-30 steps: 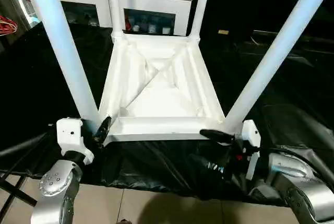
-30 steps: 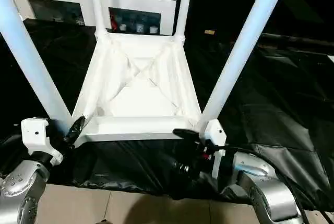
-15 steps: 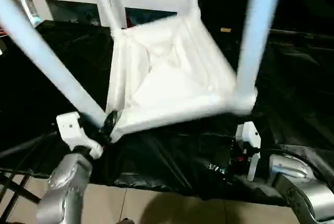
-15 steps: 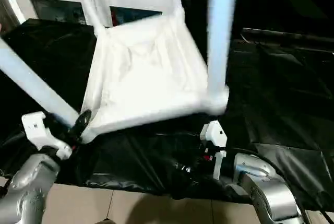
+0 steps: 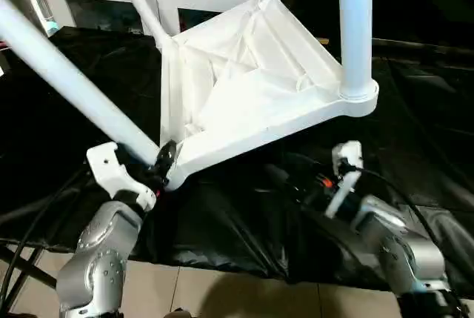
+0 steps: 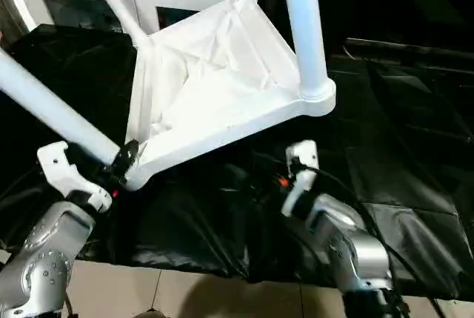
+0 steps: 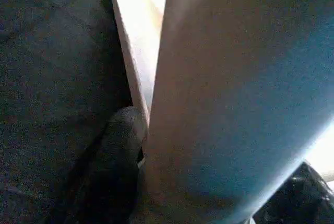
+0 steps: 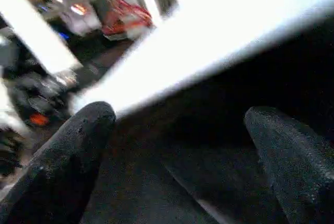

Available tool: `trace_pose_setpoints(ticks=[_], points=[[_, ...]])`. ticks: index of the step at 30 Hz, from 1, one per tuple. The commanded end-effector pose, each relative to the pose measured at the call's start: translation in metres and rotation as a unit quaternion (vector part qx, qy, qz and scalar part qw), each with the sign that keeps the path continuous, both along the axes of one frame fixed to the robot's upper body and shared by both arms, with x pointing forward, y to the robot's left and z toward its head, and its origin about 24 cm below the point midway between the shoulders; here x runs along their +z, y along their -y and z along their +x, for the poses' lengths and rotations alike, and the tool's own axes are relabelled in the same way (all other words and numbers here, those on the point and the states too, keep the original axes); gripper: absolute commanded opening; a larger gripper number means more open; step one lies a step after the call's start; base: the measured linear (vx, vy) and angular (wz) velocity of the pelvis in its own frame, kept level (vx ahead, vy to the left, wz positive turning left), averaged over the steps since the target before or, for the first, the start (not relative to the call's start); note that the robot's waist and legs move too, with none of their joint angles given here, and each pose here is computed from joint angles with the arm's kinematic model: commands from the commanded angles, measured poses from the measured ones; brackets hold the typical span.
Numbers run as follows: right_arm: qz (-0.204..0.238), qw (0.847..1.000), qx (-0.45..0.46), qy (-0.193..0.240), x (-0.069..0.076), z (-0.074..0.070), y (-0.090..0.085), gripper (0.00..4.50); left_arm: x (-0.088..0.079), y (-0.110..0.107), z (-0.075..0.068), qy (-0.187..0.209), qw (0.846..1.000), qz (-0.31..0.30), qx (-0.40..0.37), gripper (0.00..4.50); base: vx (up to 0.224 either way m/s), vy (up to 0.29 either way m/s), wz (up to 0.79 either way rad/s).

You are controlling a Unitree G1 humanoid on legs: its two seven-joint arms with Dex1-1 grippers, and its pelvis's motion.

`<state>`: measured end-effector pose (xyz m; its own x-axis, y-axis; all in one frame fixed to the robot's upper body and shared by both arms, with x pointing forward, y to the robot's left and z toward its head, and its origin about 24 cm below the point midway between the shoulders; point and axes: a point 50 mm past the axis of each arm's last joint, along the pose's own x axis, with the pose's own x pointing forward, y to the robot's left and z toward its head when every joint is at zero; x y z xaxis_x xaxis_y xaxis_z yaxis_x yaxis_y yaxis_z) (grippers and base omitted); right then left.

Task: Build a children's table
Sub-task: Flip table

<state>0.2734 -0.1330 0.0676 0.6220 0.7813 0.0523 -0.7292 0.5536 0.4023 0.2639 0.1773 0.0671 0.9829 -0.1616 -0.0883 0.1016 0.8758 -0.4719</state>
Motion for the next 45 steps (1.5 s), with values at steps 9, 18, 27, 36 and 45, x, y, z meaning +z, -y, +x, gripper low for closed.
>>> trace_pose_setpoints(ticks=[9,18,27,36,45], points=[[0.065,0.997,-0.046,-0.022,0.012,0.022,-0.01,4.5,0.017,0.021,0.006,0.029,0.999,-0.018,-0.04,2.5,0.0,0.0,0.0],[0.124,0.986,-0.08,-0.077,0.014,0.036,-0.017,4.5,0.016,0.03,0.003,0.031,0.998,-0.005,-0.052,2.49,-0.089,0.012,-0.13],[0.108,0.989,-0.051,-0.085,0.01,0.022,-0.011,4.5,0.017,0.029,0.003,0.033,0.998,0.006,-0.046,2.49,-0.057,0.019,-0.1],[0.099,0.987,-0.068,-0.107,0.006,0.016,0.002,4.5,0.018,0.029,0.002,0.03,0.998,0.035,-0.049,2.49,-0.011,-0.017,0.07],[0.121,0.981,-0.072,-0.132,0.003,0.019,-0.004,4.5,0.018,0.03,0.001,0.03,0.997,0.046,-0.059,2.49,0.047,-0.033,0.03]])
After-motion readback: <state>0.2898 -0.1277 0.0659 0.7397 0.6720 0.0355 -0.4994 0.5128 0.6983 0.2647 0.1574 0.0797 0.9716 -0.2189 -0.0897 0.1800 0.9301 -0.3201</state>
